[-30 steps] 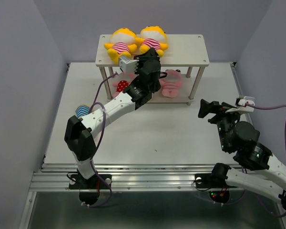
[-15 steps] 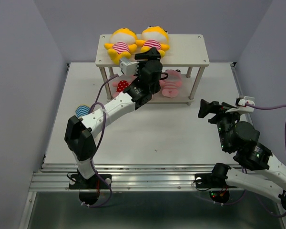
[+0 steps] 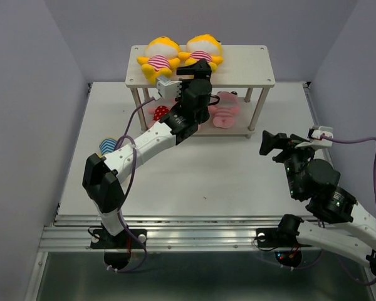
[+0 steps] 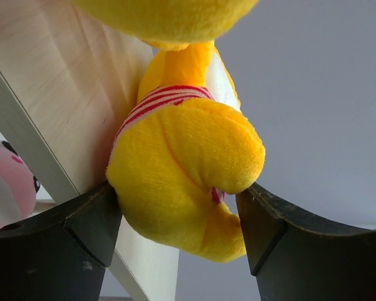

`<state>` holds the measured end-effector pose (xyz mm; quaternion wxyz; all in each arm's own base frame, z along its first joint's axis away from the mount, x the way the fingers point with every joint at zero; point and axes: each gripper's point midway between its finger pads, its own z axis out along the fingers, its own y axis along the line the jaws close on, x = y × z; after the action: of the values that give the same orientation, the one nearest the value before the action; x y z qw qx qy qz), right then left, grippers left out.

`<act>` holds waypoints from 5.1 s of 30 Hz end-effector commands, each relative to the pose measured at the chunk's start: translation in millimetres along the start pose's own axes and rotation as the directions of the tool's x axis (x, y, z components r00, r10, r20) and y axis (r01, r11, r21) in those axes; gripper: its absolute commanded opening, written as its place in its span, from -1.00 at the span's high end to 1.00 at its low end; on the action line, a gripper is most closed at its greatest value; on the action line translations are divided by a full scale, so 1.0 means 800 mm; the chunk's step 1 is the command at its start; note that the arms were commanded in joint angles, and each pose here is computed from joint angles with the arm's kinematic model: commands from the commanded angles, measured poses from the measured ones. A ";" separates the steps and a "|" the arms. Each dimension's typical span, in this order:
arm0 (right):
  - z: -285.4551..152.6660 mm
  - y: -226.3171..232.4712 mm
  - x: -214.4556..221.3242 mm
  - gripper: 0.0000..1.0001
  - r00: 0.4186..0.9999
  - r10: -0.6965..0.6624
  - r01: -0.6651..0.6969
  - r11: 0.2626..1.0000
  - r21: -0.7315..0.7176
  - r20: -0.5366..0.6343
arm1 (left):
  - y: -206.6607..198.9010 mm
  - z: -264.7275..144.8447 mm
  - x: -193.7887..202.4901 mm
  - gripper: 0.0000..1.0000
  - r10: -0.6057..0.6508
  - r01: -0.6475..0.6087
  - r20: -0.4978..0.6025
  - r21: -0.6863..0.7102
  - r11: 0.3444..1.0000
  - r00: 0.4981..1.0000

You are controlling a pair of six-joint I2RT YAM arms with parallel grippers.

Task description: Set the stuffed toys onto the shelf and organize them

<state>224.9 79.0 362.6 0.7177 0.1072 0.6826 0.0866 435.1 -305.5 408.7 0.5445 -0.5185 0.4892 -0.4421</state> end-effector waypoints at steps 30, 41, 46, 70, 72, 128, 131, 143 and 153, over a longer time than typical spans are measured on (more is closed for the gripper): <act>0.007 0.030 0.012 -1.00 0.998 -0.057 0.055 0.995 -0.085 -0.023 | -0.089 -0.047 -0.043 -0.98 0.024 -0.015 -0.051 0.171 0.985 0.998; 0.008 0.036 0.018 -1.00 0.996 -0.086 0.082 0.991 -0.106 -0.038 | -0.090 -0.046 -0.034 -0.98 0.078 -0.064 -0.071 0.181 0.981 0.994; 0.009 0.042 0.023 -1.00 0.994 -0.102 0.095 0.988 -0.120 -0.050 | -0.092 -0.051 -0.038 -0.98 0.091 -0.074 -0.082 0.191 0.979 0.992; 0.014 0.070 0.036 -1.00 0.984 -0.152 0.132 0.972 -0.196 -0.090 | -0.035 -0.086 -0.058 -0.98 0.126 -0.094 -0.175 0.180 0.979 0.976; 0.014 0.072 0.037 -1.00 0.984 -0.154 0.133 0.970 -0.201 -0.093 | -0.031 -0.090 -0.059 -0.98 0.134 -0.099 -0.189 0.183 0.978 0.973; 0.219 0.256 -0.016 -0.56 0.994 0.020 -0.053 0.944 -0.326 -0.104 | 0.274 -0.208 -0.281 -0.98 0.483 -0.524 -0.205 -0.269 0.808 0.851; 0.225 0.252 -0.016 -0.56 0.995 0.019 -0.051 0.947 -0.316 -0.102 | 0.277 -0.205 -0.285 -0.98 0.484 -0.524 -0.203 -0.287 0.802 0.851; 0.232 0.237 -0.020 -0.58 0.997 -0.005 -0.019 0.959 -0.282 -0.083 | 0.300 -0.184 -0.292 -0.98 0.504 -0.562 -0.248 -0.338 0.755 0.827; 0.229 0.236 -0.026 -0.61 0.997 -0.016 -0.005 0.957 -0.290 -0.071 | 0.311 -0.176 -0.315 -0.98 0.532 -0.584 -0.246 -0.408 0.702 0.810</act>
<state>412.8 256.0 398.4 0.6637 -0.0166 0.7272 0.1743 255.2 -63.1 177.9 0.4808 -0.4432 0.7380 -0.1666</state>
